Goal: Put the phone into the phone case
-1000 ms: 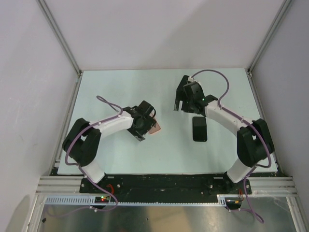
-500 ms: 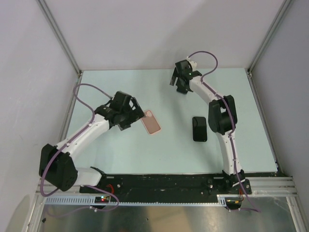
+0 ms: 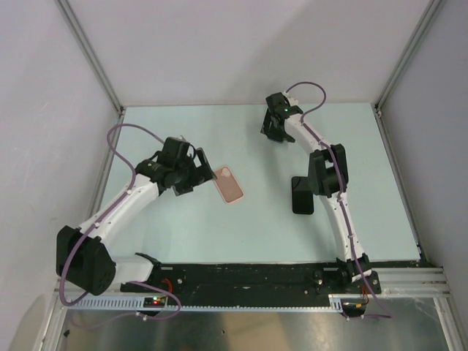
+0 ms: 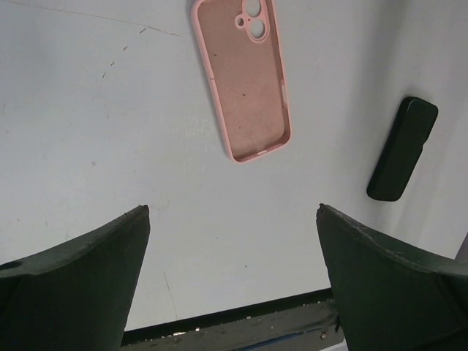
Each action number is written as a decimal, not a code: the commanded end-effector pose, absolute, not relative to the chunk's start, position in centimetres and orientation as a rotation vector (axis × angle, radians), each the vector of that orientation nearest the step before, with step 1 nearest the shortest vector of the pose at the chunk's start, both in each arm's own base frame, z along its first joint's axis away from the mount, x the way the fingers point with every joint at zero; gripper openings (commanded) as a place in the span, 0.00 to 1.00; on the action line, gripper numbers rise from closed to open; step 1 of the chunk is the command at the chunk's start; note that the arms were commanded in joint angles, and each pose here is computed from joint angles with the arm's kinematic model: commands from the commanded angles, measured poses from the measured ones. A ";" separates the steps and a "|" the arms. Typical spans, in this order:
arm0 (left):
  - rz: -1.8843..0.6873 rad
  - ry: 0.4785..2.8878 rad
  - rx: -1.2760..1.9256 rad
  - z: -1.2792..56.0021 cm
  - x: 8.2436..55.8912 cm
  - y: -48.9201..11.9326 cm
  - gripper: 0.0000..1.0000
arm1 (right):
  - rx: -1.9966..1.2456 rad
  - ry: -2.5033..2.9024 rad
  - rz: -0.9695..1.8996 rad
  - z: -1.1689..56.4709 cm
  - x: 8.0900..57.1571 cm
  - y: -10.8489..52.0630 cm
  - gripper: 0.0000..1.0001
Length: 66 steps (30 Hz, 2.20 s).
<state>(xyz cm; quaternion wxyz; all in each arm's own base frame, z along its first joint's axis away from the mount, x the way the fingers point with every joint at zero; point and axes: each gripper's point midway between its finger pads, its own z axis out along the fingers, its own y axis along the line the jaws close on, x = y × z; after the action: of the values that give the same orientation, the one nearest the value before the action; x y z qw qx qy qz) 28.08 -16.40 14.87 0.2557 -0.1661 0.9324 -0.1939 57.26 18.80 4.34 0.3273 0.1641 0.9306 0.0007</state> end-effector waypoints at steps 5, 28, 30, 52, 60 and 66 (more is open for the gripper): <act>-0.588 2.502 -0.390 16.6 28.2 -16.3 1.00 | 0.439 2.439 0.008 4.0 58.0 19.0 0.96; -0.662 2.520 -0.362 17.1 29.0 -17.0 1.00 | 0.487 2.530 0.042 1.4 57.8 18.0 0.81; -0.667 2.518 -0.361 17.3 29.0 -17.0 1.00 | 0.478 2.541 0.023 1.1 57.5 18.0 0.82; -0.680 2.527 -0.433 17.3 32.8 -18.6 0.96 | 0.373 2.674 -0.113 0.1 49.9 16.6 0.42; -0.713 2.476 -0.505 16.4 45.1 -23.2 0.46 | 0.432 2.588 0.178 3.5 47.5 15.6 0.29; -0.959 2.411 -0.517 15.7 54.2 -29.9 0.17 | 0.617 2.545 0.423 4.4 51.2 14.4 0.02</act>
<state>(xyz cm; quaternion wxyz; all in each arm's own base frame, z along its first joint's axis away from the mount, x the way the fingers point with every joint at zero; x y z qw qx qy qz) 50.03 -26.18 14.17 0.2427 -0.1842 0.9098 -0.2817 47.54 14.46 2.40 0.2283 0.1792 0.9544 0.0700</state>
